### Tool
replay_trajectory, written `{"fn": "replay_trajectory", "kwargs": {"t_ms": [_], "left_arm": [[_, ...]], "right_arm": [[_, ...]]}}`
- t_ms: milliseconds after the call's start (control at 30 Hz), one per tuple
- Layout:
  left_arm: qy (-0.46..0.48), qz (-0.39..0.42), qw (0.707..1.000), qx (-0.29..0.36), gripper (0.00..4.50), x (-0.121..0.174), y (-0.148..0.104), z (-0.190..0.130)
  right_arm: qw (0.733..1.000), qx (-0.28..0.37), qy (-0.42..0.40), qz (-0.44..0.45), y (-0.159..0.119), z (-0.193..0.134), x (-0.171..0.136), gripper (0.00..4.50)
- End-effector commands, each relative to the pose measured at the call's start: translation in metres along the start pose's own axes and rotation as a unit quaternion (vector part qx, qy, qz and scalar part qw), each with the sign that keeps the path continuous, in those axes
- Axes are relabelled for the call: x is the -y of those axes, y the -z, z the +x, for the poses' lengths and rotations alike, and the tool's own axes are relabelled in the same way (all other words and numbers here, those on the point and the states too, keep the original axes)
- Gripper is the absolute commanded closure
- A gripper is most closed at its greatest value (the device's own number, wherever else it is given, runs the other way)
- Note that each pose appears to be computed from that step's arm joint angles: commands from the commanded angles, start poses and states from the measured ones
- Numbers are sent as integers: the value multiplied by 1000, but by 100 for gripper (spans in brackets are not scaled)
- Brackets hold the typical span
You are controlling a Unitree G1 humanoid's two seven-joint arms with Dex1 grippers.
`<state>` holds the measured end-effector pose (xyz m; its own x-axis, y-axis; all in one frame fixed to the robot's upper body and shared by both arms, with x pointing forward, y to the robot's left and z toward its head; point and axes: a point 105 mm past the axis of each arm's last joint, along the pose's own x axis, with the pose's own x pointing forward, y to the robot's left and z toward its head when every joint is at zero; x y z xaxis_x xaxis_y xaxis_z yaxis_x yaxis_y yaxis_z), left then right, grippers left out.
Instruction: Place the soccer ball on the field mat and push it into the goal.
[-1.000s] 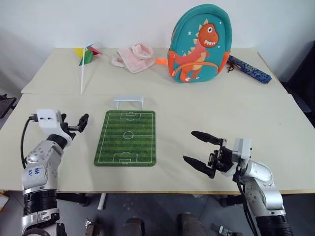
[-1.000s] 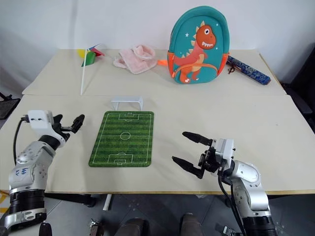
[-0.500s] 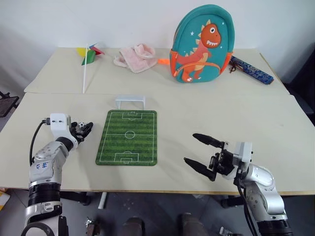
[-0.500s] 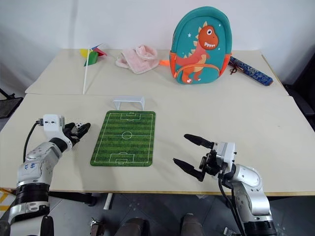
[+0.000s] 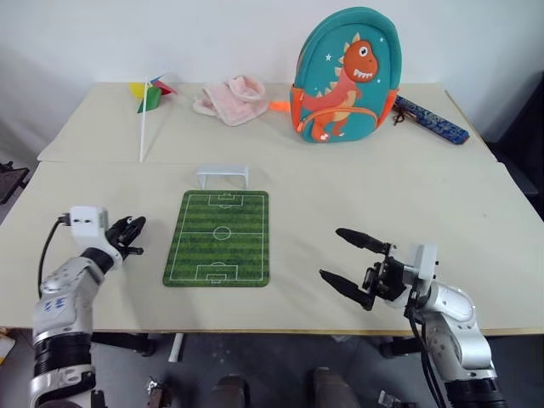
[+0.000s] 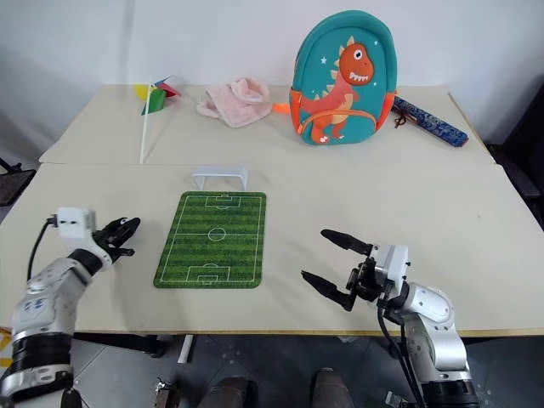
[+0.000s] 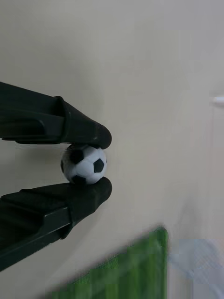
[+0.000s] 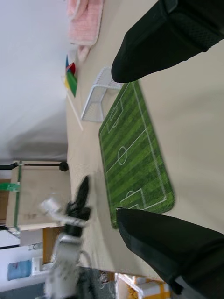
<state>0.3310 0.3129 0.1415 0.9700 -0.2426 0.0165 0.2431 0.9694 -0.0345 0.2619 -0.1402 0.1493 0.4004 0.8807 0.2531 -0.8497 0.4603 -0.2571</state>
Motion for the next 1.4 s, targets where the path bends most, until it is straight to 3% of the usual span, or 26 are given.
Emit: {"fn": "replay_trajectory", "kwargs": {"t_ms": [33,133,300,467,933,1400], "left_arm": [[231,45,970,56,363,53,-53,-31],[327,64,943,4,363,77,-47,-42],[501,93,857,-78,363,138,-13,-46],[532,141,830,-84,363,153,13,-26],[516,213,825,-90,363,132,34,-1],[525,208,820,-94,363,131,42,7]], "right_arm": [[999,-1,-20,-37,-24,-12,9,0],[998,-16,-52,-40,-30,-18,7,0],[989,-37,-143,-16,-30,-23,-18,0],[980,-23,-200,-7,-28,-16,-40,0],[979,-24,-199,-18,-13,-7,-44,0],[983,-18,-181,-24,-17,1,-40,0]]}}
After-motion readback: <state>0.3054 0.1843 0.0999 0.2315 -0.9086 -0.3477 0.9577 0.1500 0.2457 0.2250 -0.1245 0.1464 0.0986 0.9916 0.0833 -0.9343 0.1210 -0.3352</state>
